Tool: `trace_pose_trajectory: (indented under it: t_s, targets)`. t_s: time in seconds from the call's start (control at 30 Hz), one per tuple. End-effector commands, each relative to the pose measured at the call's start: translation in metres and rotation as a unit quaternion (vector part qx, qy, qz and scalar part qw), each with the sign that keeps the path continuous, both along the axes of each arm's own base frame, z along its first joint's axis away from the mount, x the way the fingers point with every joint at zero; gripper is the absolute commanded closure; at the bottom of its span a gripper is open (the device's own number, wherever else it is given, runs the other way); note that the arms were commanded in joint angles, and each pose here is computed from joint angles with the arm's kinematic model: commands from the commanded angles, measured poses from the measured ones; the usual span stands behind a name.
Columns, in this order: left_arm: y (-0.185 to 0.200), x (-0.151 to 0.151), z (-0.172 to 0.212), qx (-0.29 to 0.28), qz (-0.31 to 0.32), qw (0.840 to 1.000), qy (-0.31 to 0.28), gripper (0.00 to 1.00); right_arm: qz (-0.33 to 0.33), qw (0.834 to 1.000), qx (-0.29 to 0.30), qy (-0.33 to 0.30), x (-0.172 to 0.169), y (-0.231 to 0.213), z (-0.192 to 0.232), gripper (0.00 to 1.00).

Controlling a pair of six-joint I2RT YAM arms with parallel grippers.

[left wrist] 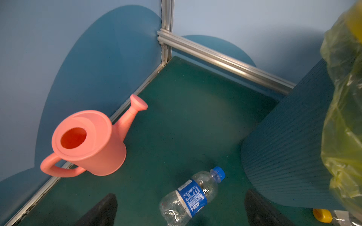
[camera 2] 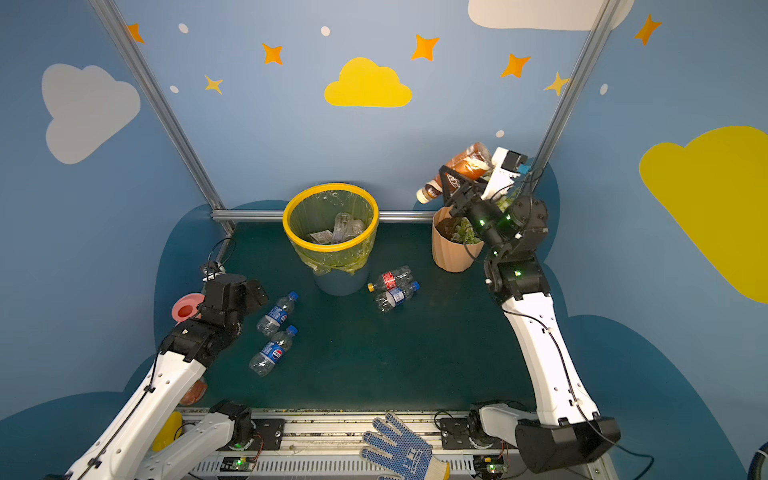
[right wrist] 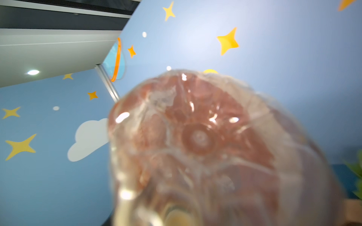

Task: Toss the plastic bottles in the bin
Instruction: 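Lift the Nescafe bottle over the bin with the right gripper while the left lowers, then open the right gripper to drop the Nescafe bottle into the bin, then close the left gripper on a blue-label bottle while the right arm withdraws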

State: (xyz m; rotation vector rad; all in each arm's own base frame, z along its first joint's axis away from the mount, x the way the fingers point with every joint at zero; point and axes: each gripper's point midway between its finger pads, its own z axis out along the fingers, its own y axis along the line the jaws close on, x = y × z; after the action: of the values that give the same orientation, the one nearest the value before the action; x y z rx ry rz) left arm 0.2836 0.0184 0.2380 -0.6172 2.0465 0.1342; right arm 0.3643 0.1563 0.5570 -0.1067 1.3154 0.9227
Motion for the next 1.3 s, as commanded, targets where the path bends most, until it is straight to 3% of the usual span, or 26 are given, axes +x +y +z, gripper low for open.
trace_pose_trajectory:
  t_s: [0.0,0.17,0.27,0.33,0.5,0.7,0.9,1.1,1.27]
  targets:
    - [-0.002,-0.004,-0.004,-0.017,0.0,1.0,0.007,0.0,0.077,0.997,-0.009,-0.028,0.007,0.052,0.008,0.46]
    - [-0.002,-0.006,-0.003,-0.018,-0.001,1.0,0.011,0.0,0.202,0.976,-0.05,0.063,0.05,0.165,-0.058,0.43]
    - [0.0,-0.009,0.0,-0.016,0.0,1.0,0.009,0.0,0.244,0.953,-0.109,0.144,0.073,0.217,-0.118,0.3]
    - [0.002,-0.012,0.005,-0.011,0.001,1.0,0.005,0.0,0.239,0.949,-0.127,0.162,0.084,0.223,-0.131,0.22]
    - [0.01,-0.021,0.017,0.005,0.008,1.0,-0.007,0.0,0.188,0.967,-0.129,0.111,0.083,0.189,-0.08,0.1]
    - [0.007,-0.023,0.025,-0.005,-0.001,1.0,-0.03,0.0,0.119,0.981,-0.132,0.078,0.06,0.139,-0.052,0.08]
    - [-0.005,-0.027,0.009,-0.031,-0.025,0.999,0.002,0.0,0.067,0.985,-0.118,0.105,0.058,0.091,-0.078,0.08]
    - [-0.024,-0.04,-0.033,-0.046,-0.048,0.994,0.087,0.0,0.021,0.981,-0.117,0.152,0.058,0.051,-0.12,0.08]
    - [-0.04,-0.052,-0.065,-0.021,-0.065,0.985,0.159,0.0,-0.005,0.973,-0.102,0.205,0.056,0.024,-0.161,0.08]
